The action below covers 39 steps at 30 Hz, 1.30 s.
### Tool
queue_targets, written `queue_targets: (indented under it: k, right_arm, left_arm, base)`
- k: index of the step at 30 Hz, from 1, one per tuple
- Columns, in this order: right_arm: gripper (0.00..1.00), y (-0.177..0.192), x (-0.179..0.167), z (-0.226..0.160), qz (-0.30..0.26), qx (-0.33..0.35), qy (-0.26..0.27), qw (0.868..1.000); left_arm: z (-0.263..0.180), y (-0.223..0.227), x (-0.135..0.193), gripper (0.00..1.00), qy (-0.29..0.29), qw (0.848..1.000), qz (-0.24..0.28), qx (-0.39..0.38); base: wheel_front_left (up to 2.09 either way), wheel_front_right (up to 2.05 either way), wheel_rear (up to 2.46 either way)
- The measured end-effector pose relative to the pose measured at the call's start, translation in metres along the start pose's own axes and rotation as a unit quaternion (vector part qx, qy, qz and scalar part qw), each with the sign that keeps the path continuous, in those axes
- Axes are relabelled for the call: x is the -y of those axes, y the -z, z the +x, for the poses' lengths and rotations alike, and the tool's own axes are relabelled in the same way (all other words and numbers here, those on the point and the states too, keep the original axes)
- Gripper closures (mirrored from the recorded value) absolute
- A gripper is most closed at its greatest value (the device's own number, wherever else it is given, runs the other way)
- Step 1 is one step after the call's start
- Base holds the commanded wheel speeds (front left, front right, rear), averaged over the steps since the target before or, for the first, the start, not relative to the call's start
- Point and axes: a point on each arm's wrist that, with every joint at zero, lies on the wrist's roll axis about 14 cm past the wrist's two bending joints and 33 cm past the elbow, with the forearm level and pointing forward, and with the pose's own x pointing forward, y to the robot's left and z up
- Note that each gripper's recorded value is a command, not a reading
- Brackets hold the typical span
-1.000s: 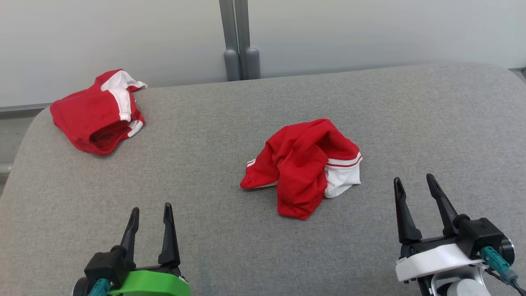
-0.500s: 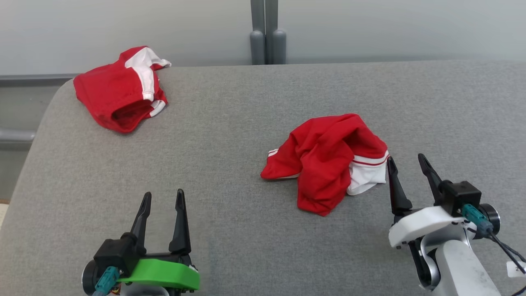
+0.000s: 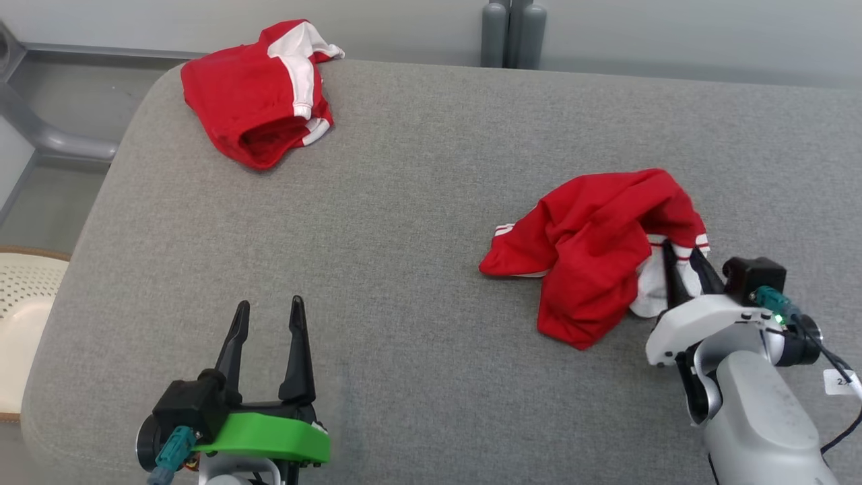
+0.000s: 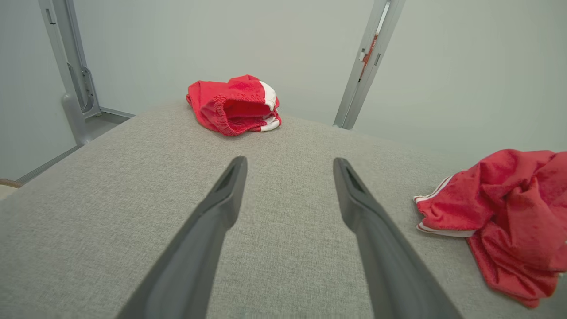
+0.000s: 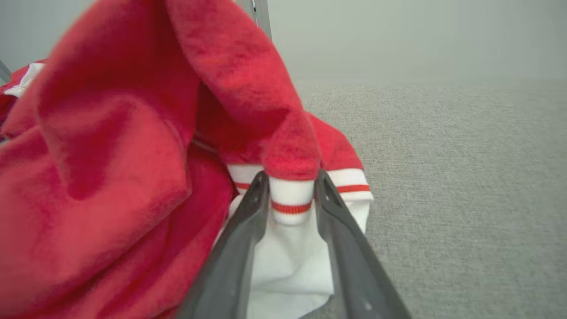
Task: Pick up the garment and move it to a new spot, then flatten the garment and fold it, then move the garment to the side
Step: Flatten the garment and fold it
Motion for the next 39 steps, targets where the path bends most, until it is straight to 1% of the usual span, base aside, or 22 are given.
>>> queue_targets:
  k: [4,7,9,11,15,19,21,23,25,28,31,33,36,39]
  right_arm:
    - [1.0,-0.021,0.011,0.011,0.001,0.032,0.017,0.999]
    - [1.0,-0.049,0.022,0.014,-0.006,0.072,0.033,0.997]
    - [1.0,-0.076,0.033,0.014,-0.014,0.109,0.047,0.993]
    - [1.0,-0.103,0.043,0.012,-0.022,0.145,0.059,0.987]
    - [1.0,-0.159,0.053,0.003,-0.039,0.22,0.073,0.972]
    - [1.0,-0.205,0.046,-0.007,-0.057,0.283,0.068,0.955]
    - [1.0,-0.216,0.035,-0.008,-0.062,0.298,0.054,0.951]
    - [1.0,-0.215,0.015,-0.004,-0.066,0.297,0.026,0.952]
    - [1.0,-0.206,-0.009,0.002,-0.066,0.285,-0.007,0.956]
    - [1.0,-0.18,-0.043,0.014,-0.065,0.246,-0.057,0.965]
    - [1.0,-0.142,-0.083,0.024,-0.054,0.192,-0.118,0.973]
    - [1.0,-0.119,-0.107,0.026,-0.051,0.159,-0.154,0.974]
    - [1.0,-0.086,-0.139,0.026,-0.047,0.111,-0.201,0.972]
    - [1.0,-0.066,-0.164,0.027,-0.044,0.08,-0.236,0.967]
  left_arm:
    - [0.0,0.002,-0.007,0.0,-0.011,1.0,0.002,-0.003]
    - [0.001,0.002,-0.005,0.0,-0.008,1.0,0.001,-0.003]
    - [0.002,0.001,-0.002,0.0,-0.004,1.0,0.001,-0.002]
    - [0.003,0.001,0.001,0.0,0.0,1.0,0.0,-0.001]
    - [0.004,-0.001,0.007,0.0,0.009,1.0,-0.002,0.002]
    - [0.004,-0.002,0.011,0.0,0.016,1.0,-0.003,0.004]
    - [0.004,-0.002,0.011,0.0,0.017,1.0,-0.003,0.005]
    - [0.003,-0.003,0.011,0.0,0.016,1.0,-0.002,0.005]
    - [0.002,-0.003,0.01,0.0,0.017,1.0,-0.002,0.005]
    - [0.0,-0.003,0.009,0.0,0.015,1.0,-0.002,0.005]
    - [0.0,-0.006,0.006,0.0,0.011,1.0,0.0,0.01]
    - [-0.001,-0.009,0.004,0.0,0.007,1.0,0.0,0.013]
    - [-0.004,-0.01,-0.001,0.0,-0.001,1.0,-0.001,0.014]
    - [-0.007,-0.012,-0.005,0.0,-0.01,1.0,0.0,0.015]
  base:
    - [0.0,0.0,0.0]
    - [0.0,0.0,0.0]
    - [0.0,0.0,0.0]
    - [0.0,0.0,0.0]
    - [0.0,0.0,0.0]
    - [0.0,0.0,0.0]
    - [0.0,0.0,0.0]
    - [0.0,0.0,0.0]
    - [0.0,0.0,0.0]
    - [0.0,0.0,0.0]
    - [0.0,0.0,0.0]
    - [0.0,0.0,0.0]
    - [0.0,0.0,0.0]
    - [0.0,0.0,0.0]
